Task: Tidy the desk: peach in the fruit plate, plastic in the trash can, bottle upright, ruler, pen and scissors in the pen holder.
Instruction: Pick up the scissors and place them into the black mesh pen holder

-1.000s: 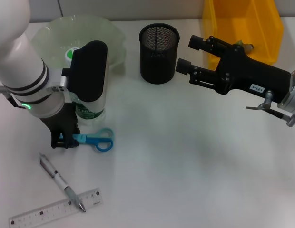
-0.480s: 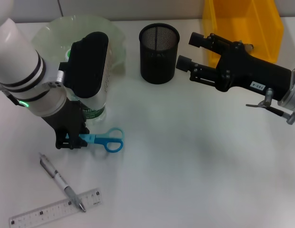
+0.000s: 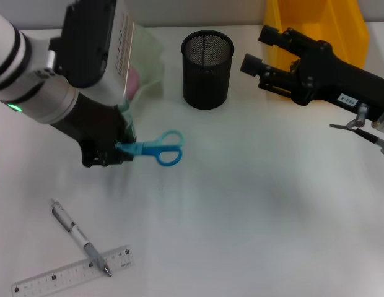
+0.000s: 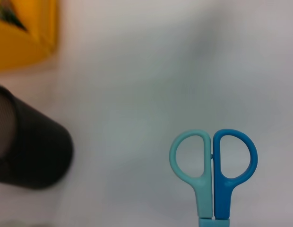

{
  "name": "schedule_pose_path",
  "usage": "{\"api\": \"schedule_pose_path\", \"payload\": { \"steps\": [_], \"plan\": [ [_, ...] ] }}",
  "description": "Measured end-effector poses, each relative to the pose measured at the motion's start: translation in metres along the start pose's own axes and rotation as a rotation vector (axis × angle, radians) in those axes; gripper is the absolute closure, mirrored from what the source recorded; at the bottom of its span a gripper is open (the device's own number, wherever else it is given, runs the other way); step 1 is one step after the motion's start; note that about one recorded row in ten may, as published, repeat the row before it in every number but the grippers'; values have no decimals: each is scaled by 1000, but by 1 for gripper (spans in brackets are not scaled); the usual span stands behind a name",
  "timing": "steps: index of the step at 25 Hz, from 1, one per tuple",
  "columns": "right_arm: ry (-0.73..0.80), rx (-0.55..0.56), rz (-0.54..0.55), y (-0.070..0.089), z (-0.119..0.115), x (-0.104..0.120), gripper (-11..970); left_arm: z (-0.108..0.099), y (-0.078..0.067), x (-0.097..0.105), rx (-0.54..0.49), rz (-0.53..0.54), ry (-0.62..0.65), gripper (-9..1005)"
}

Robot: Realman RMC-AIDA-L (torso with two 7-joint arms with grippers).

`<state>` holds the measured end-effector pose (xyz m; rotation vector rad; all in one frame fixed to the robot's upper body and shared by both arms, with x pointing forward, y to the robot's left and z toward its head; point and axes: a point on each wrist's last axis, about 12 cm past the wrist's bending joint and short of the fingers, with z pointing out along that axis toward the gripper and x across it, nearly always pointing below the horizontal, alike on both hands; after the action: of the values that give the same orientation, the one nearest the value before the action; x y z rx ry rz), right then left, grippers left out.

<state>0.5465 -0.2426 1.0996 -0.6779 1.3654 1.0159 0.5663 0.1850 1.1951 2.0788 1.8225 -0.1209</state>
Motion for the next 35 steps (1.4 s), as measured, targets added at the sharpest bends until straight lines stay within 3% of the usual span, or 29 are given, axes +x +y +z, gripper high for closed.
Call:
{"api": "schedule_pose_path", "payload": {
  "steps": [8, 9, 10, 12, 14, 15, 17, 19, 20, 23, 25, 35],
  "plan": [
    [-53, 76, 14, 1, -26, 3, 173, -27, -2, -7, -59, -11, -166, 760],
    [-56, 83, 17, 2, -28, 4, 173, -38, -4, -8, -58, -18, -262, 759],
    [-57, 88, 20, 3, -31, 5, 173, -38, -4, -8, -58, -18, -262, 759],
    [-56, 100, 18, 5, -37, 7, 173, -55, -6, -3, -71, -32, -379, 759],
    [-56, 110, 7, 6, -42, 9, 173, -55, -6, -3, -71, -32, -379, 758],
    [-57, 109, 4, 7, -43, 9, 173, -68, -6, 5, -93, -51, -496, 758],
    [-63, 96, -4, 10, -46, 9, 173, -73, -4, 15, -115, -94, -606, 758],
    [-71, 81, -15, 12, -47, 8, 173, -73, -4, 15, -115, -94, -606, 758],
    [-75, 74, -21, 13, -48, 8, 173, -68, -1, 27, -121, -146, -719, 757],
    [-86, 53, -36, 16, -49, 6, 172, -64, -1, 32, -122, -164, -786, 757],
    [-95, 35, -50, 17, -49, 3, 172, -51, -1, 47, -126, -225, -959, 757],
    [-82, -49, -67, 14, -40, -8, 172, -4, -14, 57, -68, -268, -1106, 755]
  ]
}}
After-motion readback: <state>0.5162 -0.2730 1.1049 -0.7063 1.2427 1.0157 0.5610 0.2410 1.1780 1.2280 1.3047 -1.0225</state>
